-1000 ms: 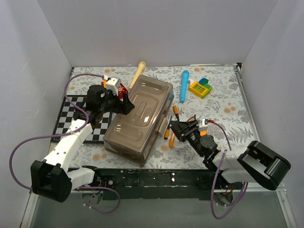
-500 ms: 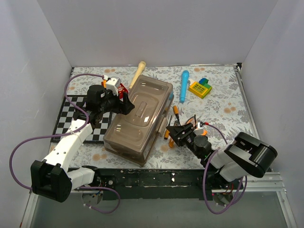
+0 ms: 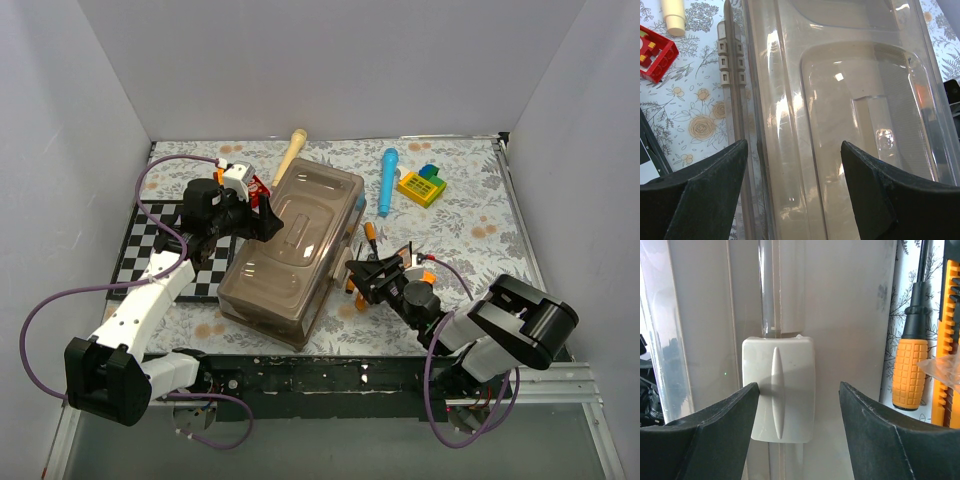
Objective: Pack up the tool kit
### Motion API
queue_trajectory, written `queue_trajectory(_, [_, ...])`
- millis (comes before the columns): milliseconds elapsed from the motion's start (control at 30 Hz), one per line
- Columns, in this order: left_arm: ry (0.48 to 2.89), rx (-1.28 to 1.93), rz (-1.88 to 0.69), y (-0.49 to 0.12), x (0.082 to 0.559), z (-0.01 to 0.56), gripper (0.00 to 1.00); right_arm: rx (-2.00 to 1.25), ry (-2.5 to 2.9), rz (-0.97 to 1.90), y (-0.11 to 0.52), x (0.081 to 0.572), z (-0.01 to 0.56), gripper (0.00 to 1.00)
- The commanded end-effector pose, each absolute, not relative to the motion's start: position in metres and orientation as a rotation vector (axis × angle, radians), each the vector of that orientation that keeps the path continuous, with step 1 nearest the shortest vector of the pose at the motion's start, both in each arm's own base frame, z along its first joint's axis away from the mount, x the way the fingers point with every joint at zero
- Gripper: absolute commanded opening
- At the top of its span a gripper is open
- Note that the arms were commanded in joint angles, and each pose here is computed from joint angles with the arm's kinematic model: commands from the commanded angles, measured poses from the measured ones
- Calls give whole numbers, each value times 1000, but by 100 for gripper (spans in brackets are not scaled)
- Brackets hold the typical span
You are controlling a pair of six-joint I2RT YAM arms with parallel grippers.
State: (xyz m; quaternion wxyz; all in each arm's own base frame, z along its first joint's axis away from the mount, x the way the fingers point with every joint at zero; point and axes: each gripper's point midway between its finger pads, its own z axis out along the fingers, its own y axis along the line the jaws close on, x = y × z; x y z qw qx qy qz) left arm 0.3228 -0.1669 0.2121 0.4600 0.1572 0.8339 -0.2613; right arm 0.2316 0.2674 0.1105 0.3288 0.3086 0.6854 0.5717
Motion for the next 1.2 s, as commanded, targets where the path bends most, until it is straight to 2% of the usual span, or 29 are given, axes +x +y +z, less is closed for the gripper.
queue_trajectory(0, [2124,398,-596,-159,315,193,74,795,1528,1722,274,237,181,74])
queue_trajectory(1167, [2114,401,-603,-160,314,196,74,851,1415,1837,271,233,216,73])
